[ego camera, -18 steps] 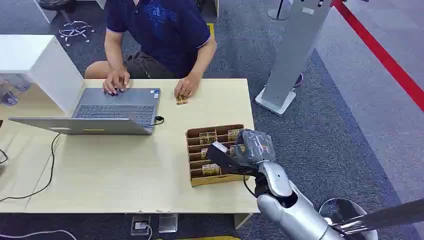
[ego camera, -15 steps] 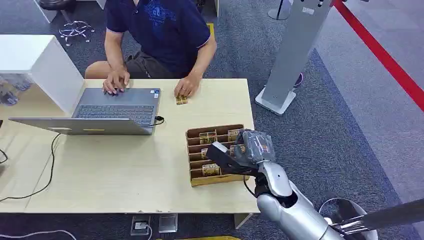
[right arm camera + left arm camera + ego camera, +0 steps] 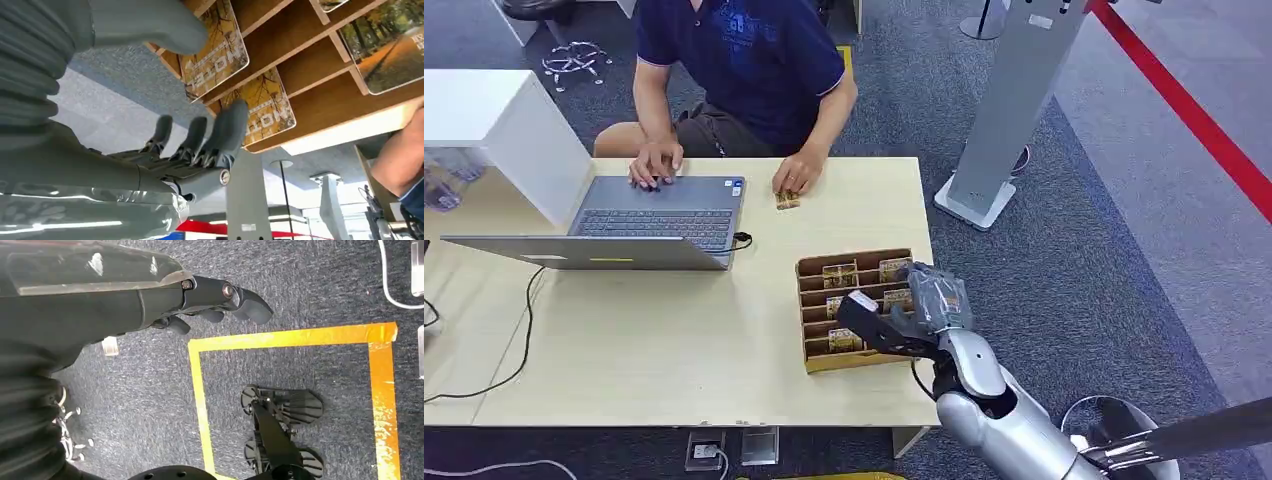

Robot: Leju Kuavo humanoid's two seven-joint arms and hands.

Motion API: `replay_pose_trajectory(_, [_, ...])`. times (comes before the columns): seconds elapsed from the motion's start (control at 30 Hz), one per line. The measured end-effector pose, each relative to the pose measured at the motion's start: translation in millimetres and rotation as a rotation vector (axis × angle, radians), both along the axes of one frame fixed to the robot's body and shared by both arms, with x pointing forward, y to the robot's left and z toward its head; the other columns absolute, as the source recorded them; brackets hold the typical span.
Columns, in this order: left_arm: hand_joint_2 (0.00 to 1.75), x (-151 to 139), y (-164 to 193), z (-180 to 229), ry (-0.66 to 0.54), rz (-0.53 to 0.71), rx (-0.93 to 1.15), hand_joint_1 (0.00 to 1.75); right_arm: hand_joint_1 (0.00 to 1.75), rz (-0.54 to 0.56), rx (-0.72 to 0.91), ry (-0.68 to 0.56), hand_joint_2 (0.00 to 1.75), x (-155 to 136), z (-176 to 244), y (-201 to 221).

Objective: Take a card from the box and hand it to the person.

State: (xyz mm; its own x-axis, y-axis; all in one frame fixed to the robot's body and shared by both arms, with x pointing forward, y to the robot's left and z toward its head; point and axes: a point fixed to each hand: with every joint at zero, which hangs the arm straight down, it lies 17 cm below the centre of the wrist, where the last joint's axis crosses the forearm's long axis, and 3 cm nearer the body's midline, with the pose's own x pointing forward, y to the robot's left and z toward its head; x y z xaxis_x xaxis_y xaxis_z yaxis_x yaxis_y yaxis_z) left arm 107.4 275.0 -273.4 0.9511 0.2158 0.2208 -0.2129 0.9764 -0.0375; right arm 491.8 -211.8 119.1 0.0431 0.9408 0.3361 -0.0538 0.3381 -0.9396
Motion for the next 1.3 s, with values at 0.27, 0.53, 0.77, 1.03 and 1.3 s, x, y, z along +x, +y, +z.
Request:
replay_pose_trajectory(0.27, [1.75, -0.9, -0.9, -0.1, 0.001, -0.011, 0.001, 0.0, 0.84, -0.004, -0.005, 0.006, 1.75, 0.0, -3.0, -1.9])
replay_pose_trajectory(0.53, [1.75, -0.9, -1.1, -0.1, 0.001, -0.013, 0.0, 0.0, 1.12, -0.006, -0.009, 0.007, 1.75, 0.5, -4.4, -3.3])
replay_pose_trajectory(0.77, [1.75, -0.9, -1.2, -0.1, 0.001, -0.013, 0.0, 0.0, 1.15, -0.014, -0.008, 0.008, 1.75, 1.4, -5.9, -6.6])
replay_pose_trajectory(1.03, [1.75, -0.5, -1.5, 0.0, 0.0, -0.015, 0.0, 0.0, 1.13, -0.016, -0.008, 0.011, 1.75, 1.6, -7.4, -7.4])
replay_pose_trajectory(1.3, [1.75, -0.9, -1.7, -0.1, 0.001, -0.019, 0.0, 0.0, 1.69, -0.016, -0.008, 0.012, 1.75, 1.6, -7.6, -7.5])
